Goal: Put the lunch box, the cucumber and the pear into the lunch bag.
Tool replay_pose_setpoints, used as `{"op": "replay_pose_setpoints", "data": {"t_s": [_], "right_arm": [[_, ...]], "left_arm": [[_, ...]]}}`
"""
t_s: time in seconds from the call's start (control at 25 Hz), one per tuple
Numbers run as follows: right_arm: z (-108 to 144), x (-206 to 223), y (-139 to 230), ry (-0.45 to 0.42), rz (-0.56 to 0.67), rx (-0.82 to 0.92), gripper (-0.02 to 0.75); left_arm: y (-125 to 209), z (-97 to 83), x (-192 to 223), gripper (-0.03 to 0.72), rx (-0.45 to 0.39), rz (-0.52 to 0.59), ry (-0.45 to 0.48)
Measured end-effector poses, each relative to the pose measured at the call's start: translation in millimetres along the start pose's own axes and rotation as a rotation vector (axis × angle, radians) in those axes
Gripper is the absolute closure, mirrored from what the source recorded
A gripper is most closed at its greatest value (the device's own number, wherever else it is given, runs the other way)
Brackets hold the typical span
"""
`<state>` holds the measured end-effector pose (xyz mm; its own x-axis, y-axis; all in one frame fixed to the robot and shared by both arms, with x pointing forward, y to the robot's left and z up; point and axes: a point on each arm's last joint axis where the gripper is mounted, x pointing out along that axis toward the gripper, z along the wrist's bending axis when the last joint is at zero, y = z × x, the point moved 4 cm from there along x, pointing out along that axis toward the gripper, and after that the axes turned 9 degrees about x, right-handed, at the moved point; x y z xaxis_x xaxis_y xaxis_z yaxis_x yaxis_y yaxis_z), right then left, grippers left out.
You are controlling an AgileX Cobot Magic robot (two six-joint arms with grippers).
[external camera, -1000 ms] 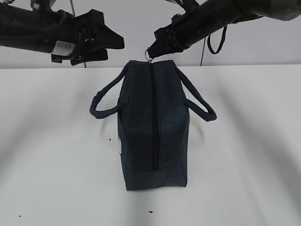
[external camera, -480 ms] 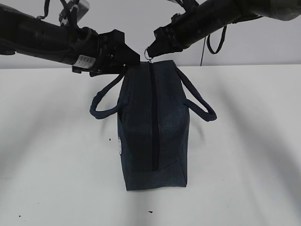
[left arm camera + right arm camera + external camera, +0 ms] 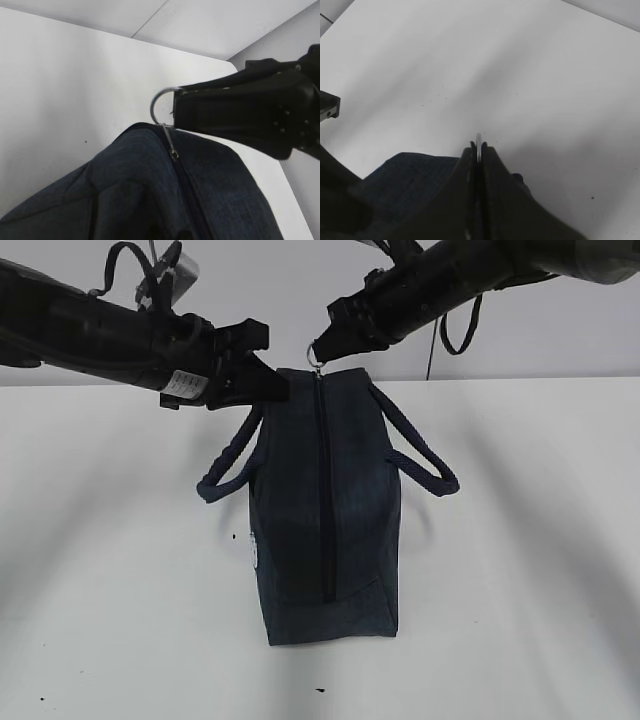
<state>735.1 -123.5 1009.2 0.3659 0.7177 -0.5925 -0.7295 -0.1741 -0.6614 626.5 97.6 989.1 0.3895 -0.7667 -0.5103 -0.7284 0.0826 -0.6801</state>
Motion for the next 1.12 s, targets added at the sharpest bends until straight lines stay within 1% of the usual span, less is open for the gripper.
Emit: {"op": "replay_pose_setpoints", "data": {"t_s": [0.24,0.52,0.64,0.84,0.96,1.12], "right_arm": [[-1,-1,1,-0.004,0.006,0.003,0.732],[-13,-11,-1,0.003,-0.013,0.03,0.732],[-16,-15,-1,-0.01,-0.019,0.051,0.732],[-19,-13,2,-0.049,-0.009,0.08,0.732],[-23,-5,4,-0.079,-0.009,0.108,0.732],[-25,-3,6,-0.085,-0.01,0.114,0.732]], "left_arm": [[2,-3.2,-1,0.68,-0.001,0.017,0.03],[4,-8.8,-1,0.682,-0.002,0.036,0.072],[3,-12.6,-2,0.682,0.005,0.042,0.095],[-5,-20.7,-4,0.683,0.046,0.06,0.145],[-9,-25.8,-6,0.683,0.087,0.075,0.17],[-11,-31.5,-8,0.683,0.119,0.101,0.206]]}}
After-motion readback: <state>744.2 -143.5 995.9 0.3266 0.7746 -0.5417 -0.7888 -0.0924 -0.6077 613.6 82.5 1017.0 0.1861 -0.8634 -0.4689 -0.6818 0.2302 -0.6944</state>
